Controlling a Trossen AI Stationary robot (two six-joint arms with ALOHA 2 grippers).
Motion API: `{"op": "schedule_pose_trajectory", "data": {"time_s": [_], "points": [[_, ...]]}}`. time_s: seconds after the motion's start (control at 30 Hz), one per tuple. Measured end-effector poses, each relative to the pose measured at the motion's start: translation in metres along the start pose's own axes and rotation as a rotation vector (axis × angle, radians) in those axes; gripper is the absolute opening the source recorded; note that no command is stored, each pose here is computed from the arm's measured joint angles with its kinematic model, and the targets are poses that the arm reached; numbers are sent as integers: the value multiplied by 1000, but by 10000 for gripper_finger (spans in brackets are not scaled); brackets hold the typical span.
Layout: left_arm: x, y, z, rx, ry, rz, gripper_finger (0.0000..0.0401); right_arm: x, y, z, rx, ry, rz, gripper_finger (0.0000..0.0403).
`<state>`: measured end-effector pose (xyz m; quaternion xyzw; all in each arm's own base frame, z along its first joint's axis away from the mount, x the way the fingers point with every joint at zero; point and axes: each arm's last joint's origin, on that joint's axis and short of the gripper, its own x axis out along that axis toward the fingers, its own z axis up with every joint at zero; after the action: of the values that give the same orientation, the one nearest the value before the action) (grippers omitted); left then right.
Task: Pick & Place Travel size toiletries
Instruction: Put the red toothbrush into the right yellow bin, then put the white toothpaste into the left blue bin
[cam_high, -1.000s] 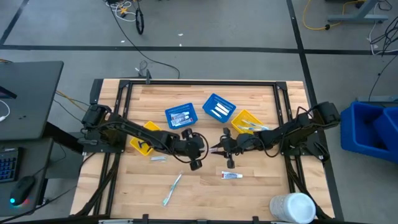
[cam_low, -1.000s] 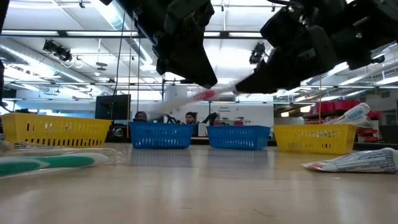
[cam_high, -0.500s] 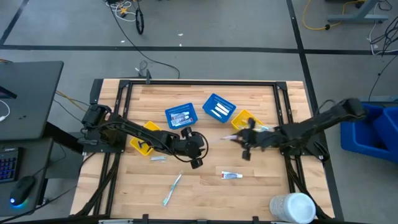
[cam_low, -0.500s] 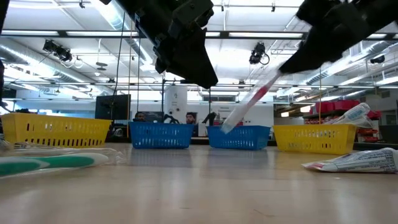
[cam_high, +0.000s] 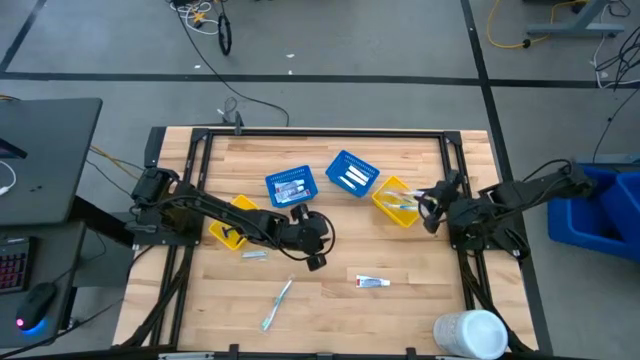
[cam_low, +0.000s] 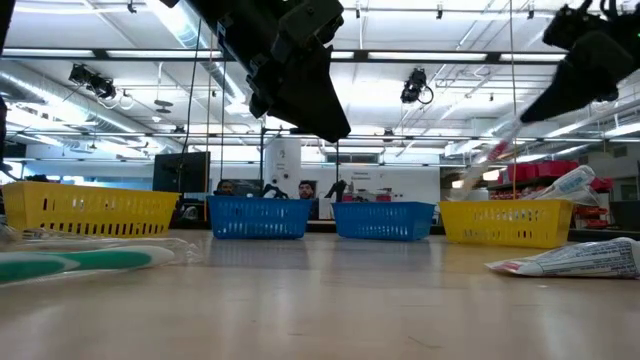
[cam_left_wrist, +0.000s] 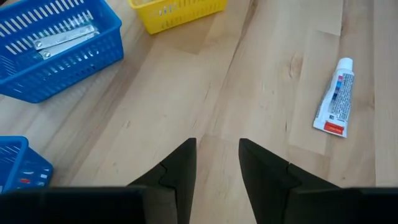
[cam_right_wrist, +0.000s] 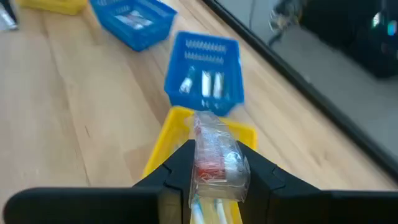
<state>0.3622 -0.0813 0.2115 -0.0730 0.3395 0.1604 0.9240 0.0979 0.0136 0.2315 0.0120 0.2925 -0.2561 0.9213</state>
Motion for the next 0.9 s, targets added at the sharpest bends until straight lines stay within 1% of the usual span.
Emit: {"op": "schedule_pose_trajectory", "data": {"time_s": [0.07,0.2,0.37,0.47,0.63,0.77,0.9], "points": [[0,0,0,0,-3,6,128,-2,-3,-1,59,2,-4,92],[0,1,1,-1,-12,25,128,0,-1,-1,97,14,3,88],[0,1,1,-5,-17,22,128,8,7,-6,121,121,-12,91],[0,1,1,-5,-18,22,128,16,15,-7,107,171,-14,99],[0,1,1,-5,-16,19,128,30,30,-5,82,183,-34,112],[0,1,1,-5,-14,15,128,39,37,-8,33,234,-61,137],[0,1,1,-5,-12,10,128,46,40,-12,3,281,-88,183]]}}
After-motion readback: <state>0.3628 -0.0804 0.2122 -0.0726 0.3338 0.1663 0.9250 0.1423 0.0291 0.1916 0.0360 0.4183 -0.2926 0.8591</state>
